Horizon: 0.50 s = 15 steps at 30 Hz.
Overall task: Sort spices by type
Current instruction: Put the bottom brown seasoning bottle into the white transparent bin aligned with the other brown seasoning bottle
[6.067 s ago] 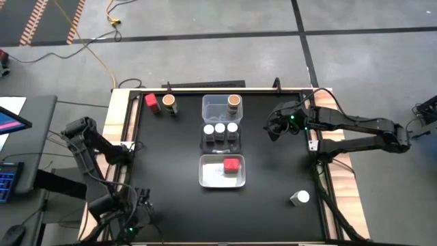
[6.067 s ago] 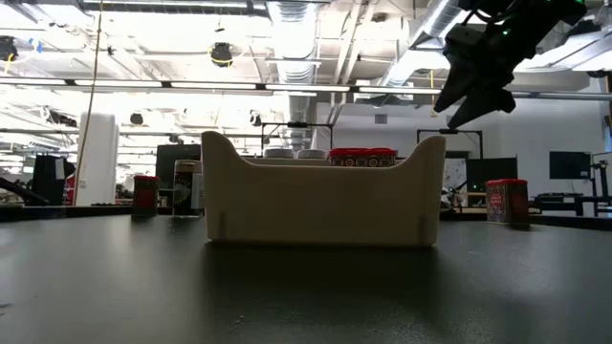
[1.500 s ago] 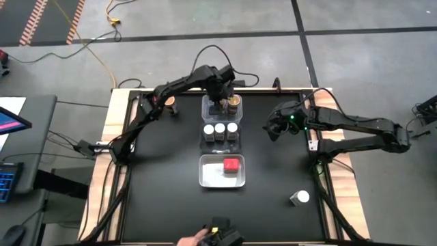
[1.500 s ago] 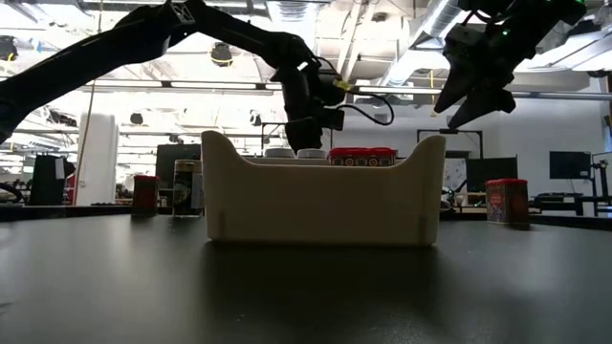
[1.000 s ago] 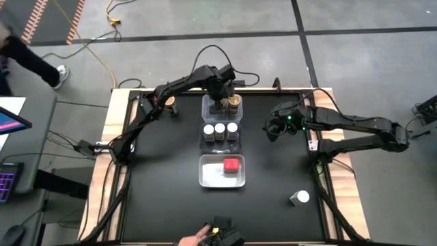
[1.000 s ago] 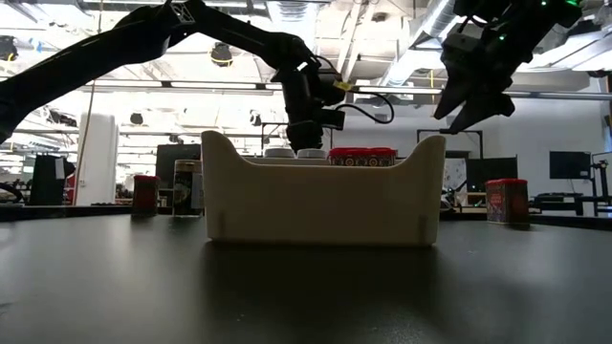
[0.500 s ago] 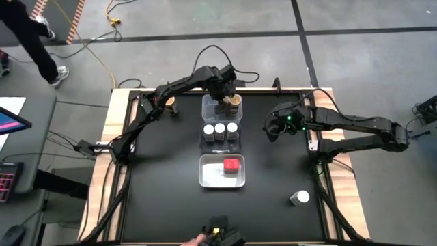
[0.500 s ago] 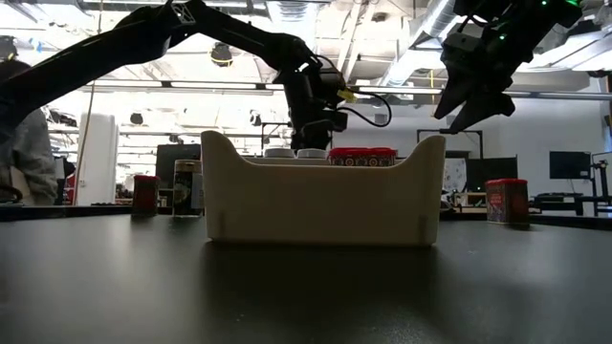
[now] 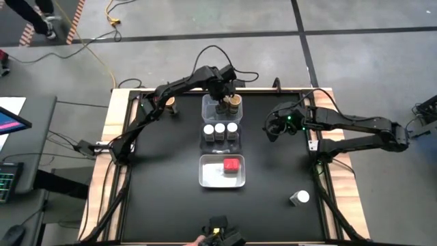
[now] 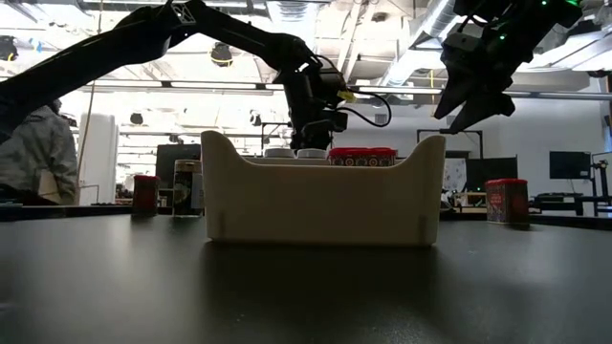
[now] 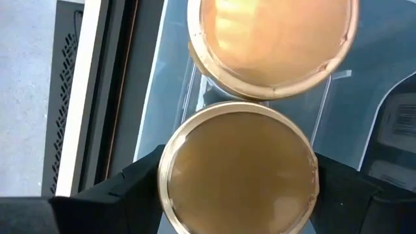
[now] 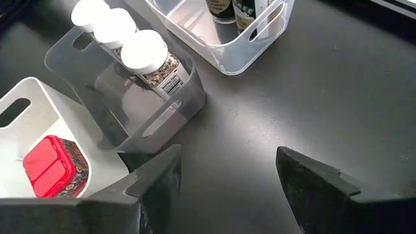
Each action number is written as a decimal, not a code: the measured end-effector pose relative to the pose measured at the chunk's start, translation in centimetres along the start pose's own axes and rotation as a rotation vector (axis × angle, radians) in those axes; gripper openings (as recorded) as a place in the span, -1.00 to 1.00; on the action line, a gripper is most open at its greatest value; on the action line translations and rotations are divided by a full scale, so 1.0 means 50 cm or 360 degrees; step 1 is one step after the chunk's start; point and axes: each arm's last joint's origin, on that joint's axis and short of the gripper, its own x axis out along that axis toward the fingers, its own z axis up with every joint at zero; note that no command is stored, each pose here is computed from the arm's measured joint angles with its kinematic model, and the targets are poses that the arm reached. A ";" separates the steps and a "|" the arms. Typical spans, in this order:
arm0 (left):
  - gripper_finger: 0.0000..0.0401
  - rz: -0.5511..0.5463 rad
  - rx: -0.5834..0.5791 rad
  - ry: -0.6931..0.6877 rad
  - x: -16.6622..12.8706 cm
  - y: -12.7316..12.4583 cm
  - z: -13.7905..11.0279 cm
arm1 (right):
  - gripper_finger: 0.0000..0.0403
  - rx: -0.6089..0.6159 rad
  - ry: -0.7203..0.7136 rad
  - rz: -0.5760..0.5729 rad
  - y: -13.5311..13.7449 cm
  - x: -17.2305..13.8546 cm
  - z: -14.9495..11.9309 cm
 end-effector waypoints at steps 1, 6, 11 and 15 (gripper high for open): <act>0.47 0.0000 0.0008 0.0000 0.000 0.000 0.000 | 0.37 0.0000 0.0000 0.0000 0.000 0.000 0.000; 0.47 -0.0002 0.0083 0.0004 0.000 -0.001 0.000 | 0.37 0.0000 0.0000 0.0000 0.000 0.000 0.000; 0.47 -0.0016 0.0224 0.0037 0.000 -0.002 -0.004 | 0.37 0.0000 0.0000 0.0000 0.000 0.000 0.000; 0.47 -0.0025 0.0330 0.0055 -0.001 -0.002 -0.007 | 0.37 0.0001 0.0000 0.0000 0.000 0.000 0.000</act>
